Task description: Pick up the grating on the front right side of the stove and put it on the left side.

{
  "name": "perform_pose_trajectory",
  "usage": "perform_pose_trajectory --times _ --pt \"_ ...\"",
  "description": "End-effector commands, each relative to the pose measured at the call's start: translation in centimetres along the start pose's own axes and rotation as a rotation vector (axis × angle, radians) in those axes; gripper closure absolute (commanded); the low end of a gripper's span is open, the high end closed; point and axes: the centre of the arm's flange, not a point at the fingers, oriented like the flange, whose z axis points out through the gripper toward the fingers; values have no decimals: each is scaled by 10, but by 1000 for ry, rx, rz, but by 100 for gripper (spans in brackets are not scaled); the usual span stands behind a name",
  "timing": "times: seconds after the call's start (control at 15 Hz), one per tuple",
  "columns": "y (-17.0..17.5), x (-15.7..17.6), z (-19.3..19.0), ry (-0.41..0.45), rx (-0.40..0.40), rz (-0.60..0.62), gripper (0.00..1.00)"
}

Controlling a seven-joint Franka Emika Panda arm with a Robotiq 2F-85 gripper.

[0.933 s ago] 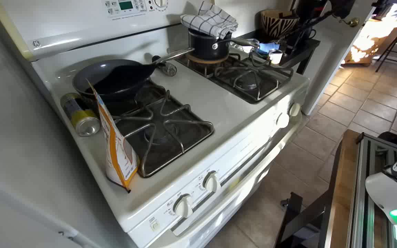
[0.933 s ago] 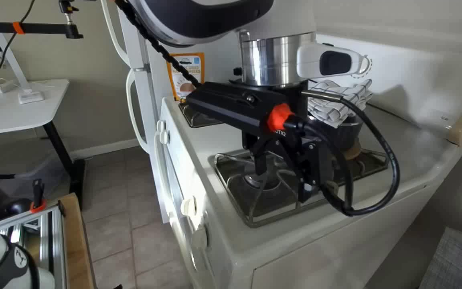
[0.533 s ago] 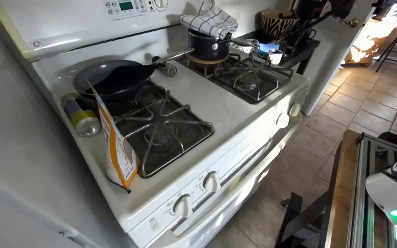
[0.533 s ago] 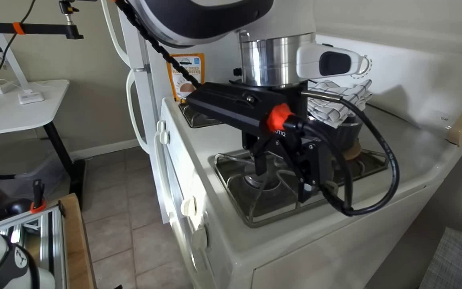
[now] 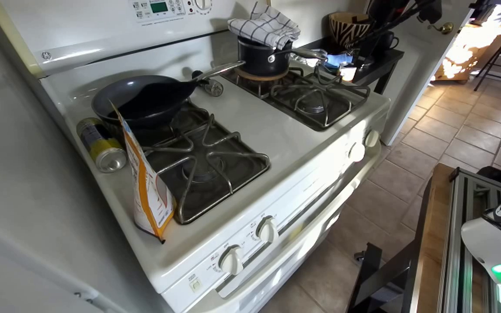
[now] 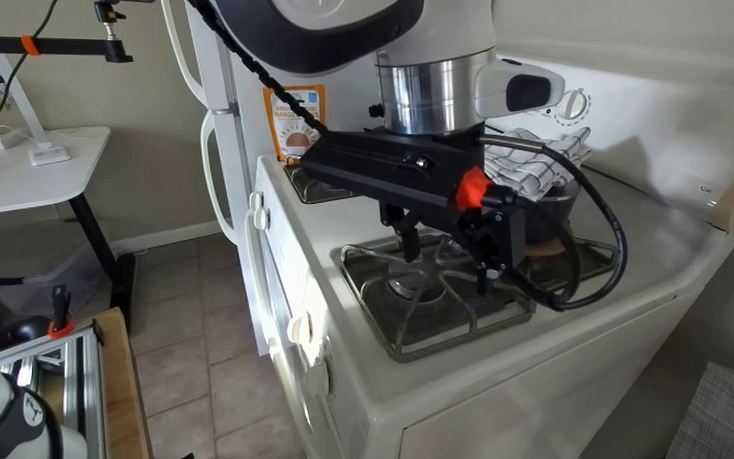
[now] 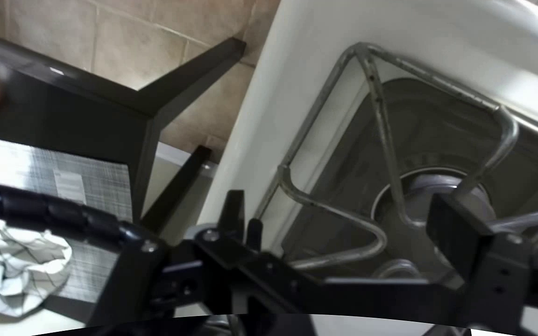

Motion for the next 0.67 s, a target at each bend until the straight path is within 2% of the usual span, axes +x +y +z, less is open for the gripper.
perform_pose_trajectory --times 0.0,0.13,0.47,0.53,0.6 --pt "-7 -18 1 98 63 -164 0" --pt "-8 -28 6 139 103 -253 0" --pt "30 -64 20 227 224 -460 0" --pt "9 -48 17 174 160 -397 0" --pt "15 -53 17 184 165 -402 0"
